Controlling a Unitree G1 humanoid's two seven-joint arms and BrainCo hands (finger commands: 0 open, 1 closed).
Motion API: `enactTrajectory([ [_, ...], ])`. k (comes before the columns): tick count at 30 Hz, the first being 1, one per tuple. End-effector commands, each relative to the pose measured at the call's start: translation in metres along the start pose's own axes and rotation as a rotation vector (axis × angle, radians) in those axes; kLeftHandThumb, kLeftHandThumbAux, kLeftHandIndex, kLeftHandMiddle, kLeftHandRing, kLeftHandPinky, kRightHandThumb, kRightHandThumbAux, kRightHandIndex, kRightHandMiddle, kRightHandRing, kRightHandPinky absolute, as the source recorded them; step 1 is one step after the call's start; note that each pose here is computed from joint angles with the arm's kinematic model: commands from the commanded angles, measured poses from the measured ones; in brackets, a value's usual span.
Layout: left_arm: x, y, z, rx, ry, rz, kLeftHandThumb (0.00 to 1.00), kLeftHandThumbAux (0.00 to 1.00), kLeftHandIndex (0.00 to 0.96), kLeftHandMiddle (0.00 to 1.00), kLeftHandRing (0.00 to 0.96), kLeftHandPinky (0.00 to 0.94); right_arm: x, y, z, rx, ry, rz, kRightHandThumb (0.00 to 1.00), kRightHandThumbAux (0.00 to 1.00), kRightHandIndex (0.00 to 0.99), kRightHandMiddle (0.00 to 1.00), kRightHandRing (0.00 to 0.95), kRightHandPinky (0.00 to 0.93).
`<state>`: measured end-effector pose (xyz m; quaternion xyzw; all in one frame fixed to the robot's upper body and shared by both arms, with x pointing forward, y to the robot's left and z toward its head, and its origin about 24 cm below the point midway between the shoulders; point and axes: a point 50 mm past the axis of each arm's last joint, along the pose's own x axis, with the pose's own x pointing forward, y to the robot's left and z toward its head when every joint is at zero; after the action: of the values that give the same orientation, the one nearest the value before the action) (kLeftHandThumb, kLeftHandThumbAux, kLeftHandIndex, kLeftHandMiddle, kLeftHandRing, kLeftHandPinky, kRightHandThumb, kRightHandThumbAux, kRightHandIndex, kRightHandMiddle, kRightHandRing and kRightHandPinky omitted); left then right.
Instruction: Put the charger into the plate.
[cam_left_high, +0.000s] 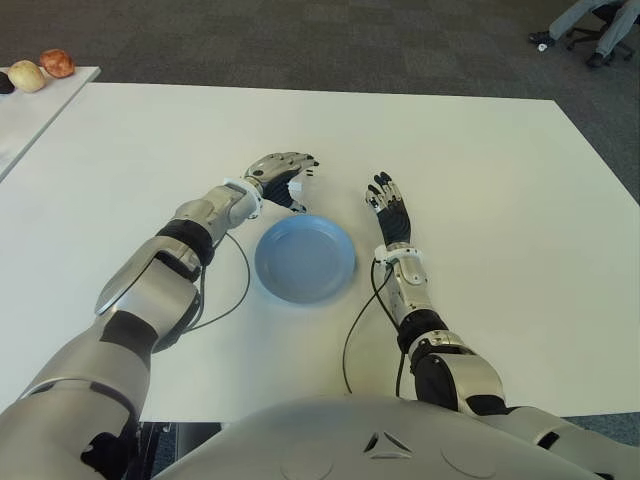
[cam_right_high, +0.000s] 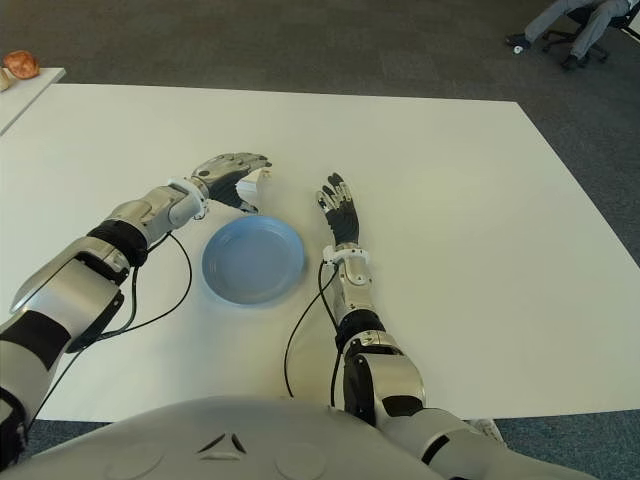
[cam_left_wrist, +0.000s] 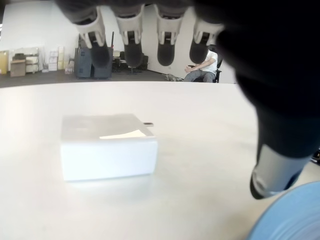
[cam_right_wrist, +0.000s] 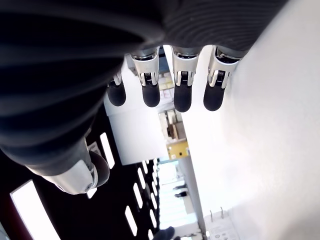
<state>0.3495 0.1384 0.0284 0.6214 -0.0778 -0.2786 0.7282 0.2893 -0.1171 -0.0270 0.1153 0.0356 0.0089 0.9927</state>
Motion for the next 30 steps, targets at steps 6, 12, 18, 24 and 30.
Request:
enactTrajectory([
  [6, -0.005, -0.031, -0.001, -0.042, 0.075, -0.12, 0.0, 0.625, 0.0, 0.0, 0.0, 0.049, -0.029, -0.014, -0.037, 0.023, 0.18, -0.067, 0.047, 0.65, 0.068, 0.097, 0.091, 0.131],
  [12, -0.006, -0.036, -0.002, -0.047, 0.096, -0.149, 0.0, 0.605, 0.0, 0.0, 0.008, 0.068, -0.03, -0.014, -0.037, 0.021, 0.177, -0.066, 0.046, 0.652, 0.063, 0.095, 0.089, 0.133],
  [18, -0.007, -0.039, -0.005, -0.058, 0.133, -0.188, 0.0, 0.573, 0.0, 0.0, 0.016, 0.078, -0.031, -0.014, -0.037, 0.022, 0.174, -0.067, 0.047, 0.648, 0.058, 0.09, 0.087, 0.135],
  [24, -0.015, -0.048, -0.014, -0.06, 0.177, -0.217, 0.0, 0.583, 0.0, 0.0, 0.015, 0.076, -0.031, -0.014, -0.036, 0.023, 0.172, -0.068, 0.045, 0.641, 0.056, 0.088, 0.084, 0.131],
  [30, -0.023, -0.057, -0.02, -0.055, 0.203, -0.241, 0.0, 0.61, 0.0, 0.0, 0.011, 0.068, -0.031, -0.015, -0.035, 0.027, 0.171, -0.068, 0.044, 0.631, 0.066, 0.095, 0.087, 0.134],
])
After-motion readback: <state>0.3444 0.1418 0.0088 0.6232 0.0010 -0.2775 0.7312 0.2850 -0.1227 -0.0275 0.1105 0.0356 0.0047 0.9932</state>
